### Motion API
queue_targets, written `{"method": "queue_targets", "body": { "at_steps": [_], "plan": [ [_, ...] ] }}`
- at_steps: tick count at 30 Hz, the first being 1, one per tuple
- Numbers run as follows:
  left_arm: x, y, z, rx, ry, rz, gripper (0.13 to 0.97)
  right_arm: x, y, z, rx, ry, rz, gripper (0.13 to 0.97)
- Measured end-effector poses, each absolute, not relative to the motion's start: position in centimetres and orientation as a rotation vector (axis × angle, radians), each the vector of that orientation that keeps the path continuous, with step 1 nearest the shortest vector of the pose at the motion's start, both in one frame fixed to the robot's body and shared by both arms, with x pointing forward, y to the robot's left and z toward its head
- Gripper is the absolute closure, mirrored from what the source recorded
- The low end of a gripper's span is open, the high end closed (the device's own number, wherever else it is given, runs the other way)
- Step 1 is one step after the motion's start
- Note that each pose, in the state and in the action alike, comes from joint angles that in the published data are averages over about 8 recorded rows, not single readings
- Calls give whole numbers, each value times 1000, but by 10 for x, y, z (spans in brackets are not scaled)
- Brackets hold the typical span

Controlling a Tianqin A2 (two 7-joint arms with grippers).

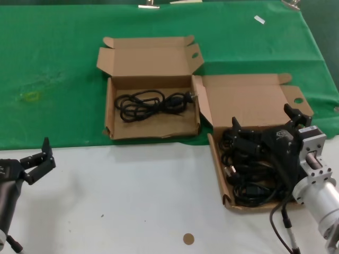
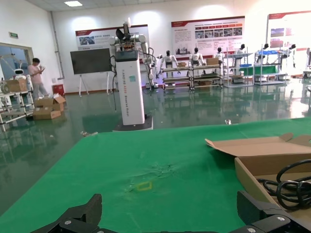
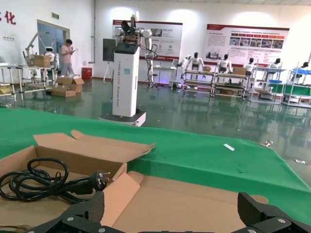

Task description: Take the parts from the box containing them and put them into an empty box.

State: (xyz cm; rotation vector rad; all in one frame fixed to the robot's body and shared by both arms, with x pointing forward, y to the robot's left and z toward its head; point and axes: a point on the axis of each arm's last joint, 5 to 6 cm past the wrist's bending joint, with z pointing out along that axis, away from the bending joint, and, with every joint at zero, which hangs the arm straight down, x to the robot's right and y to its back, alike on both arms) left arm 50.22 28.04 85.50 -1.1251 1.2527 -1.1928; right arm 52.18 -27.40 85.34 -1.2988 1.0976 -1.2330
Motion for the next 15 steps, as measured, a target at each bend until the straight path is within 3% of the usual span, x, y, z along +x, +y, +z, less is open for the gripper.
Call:
{"method": "queue_targets", "body": {
  "at_steps": [15],
  "plan": [
    [502,280,855,-1125,1253,-1193,132,522,-274,853,-1299,1098,-1233,130]
  ]
}}
